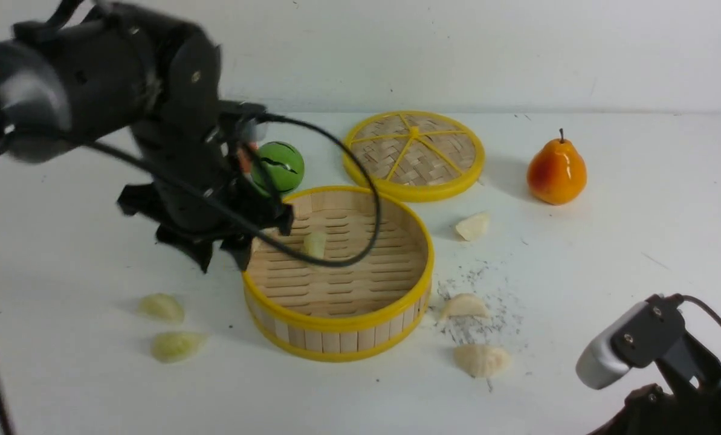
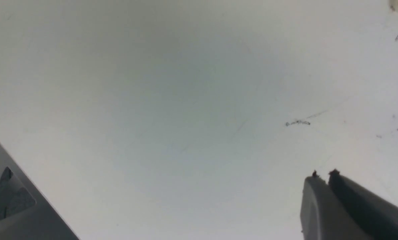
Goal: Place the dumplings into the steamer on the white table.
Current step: 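Reach for and grasp a dumpling on the table with the left gripper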
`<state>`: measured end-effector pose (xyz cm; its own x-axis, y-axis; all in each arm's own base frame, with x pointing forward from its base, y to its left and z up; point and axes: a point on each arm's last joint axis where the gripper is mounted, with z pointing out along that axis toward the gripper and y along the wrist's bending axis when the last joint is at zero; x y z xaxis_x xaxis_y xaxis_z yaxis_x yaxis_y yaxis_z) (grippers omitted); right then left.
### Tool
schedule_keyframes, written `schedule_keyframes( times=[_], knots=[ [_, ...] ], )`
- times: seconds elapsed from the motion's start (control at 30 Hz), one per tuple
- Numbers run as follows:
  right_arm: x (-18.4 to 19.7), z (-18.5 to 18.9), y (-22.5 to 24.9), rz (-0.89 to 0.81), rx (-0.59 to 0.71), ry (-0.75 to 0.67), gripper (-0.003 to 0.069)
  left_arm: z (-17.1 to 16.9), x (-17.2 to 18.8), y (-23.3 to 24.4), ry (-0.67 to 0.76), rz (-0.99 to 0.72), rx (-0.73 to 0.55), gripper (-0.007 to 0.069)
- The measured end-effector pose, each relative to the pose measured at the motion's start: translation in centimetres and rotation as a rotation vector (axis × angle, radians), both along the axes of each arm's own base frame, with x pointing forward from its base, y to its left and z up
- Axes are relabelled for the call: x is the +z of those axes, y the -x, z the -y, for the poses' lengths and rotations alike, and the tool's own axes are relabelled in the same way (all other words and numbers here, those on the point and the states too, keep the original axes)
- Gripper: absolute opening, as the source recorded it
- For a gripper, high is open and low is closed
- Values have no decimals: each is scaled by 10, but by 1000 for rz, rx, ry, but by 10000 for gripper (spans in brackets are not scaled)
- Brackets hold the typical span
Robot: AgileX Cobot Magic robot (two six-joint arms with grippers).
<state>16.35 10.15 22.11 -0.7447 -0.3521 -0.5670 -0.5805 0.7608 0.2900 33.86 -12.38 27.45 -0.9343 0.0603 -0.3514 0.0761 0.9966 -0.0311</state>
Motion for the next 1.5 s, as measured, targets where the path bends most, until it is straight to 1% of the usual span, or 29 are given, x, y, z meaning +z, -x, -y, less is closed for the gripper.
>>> schedule_keyframes(
  times=[0.03, 0.1, 0.17, 0.2, 0.23, 0.27, 0.33, 0.43, 0.6, 0.77, 0.83, 0.93, 0.97, 1.0, 1.07, 1.17, 1.2, 1.23, 1.27, 1.3, 1.37, 1.5],
  knots=[
    [0, 0, 0, -3, -1, -5, 41, -17, -7, 9, 37, 35, 77, 320],
    [0, -1, 0, -4, -4, -10, 41, -33, -17, 15, 68, 61, 158, 320],
    [1, -1, 0, -6, -7, -16, 41, -47, -31, 24, 70, 62, 191, 320],
    [1, -1, 0, -6, -7, -16, 41, -47, -32, 24, 69, 66, 184, 320],
    [1, -1, 0, -8, -9, -19, 41, -49, -40, 28, 37, 55, 123, 320],
    [1, -1, 0, -8, -10, -20, 41, -49, -42, 28, 31, 51, 113, 320],
    [1, -1, 0, -5, -9, -20, 41, -48, -50, 28, -33, 41, -46, 320],
    [1, -1, 0, -3, -11, -20, 42, -47, -59, 24, -93, 32, -201, 318],
    [1, -1, 0, -3, -6, -19, 48, -44, -82, 14, -169, 18, -411, 318],
    [1, -1, 1, -10, 2, -19, 52, -41, -97, 5, -219, 47, -551, 316],
    [1, -1, 1, -14, 6, -19, 51, -41, -101, 4, -231, 44, -582, 309],
    [0, -2, 2, -17, 8, -19, 56, -41, -104, 3, -236, 37, -596, 269],
    [0, -2, 2, -18, 8, -19, 57, -41, -105, 3, -234, 36, -591, 250],
    [0, -2, 2, -18, 8, -20, 58, -41, -105, 3, -234, 36, -591, 250],
    [1, -2, 2, -20, 5, -25, 61, -41, -105, 3, -216, 33, -543, 206],
    [1, -2, 2, -21, 5, -25, 62, -40, -104, 2, -170, 26, -423, 194],
    [1, -2, 2, -21, 5, -25, 62, -40, -104, 2, -147, 19, -364, 194],
    [1, -2, 2, -22, 6, -25, 62, -40, -103, 2, -138, 16, -339, 194],
    [1, -2, 2, -21, 7, -25, 62, -40, -102, 2, -96, -2, -229, 193],
    [1, -2, 2, -20, 8, -25, 63, -40, -102, 1, -66, -18, -146, 188],
    [1, -2, 2, -19, 6, -26, 65, -40, -101, 0, -28, -36, -35, 180],
    [1, -2, 1, -17, 4, -27, 71, -38, -94, -2, 0, -72, 44, 147]
  ],
)
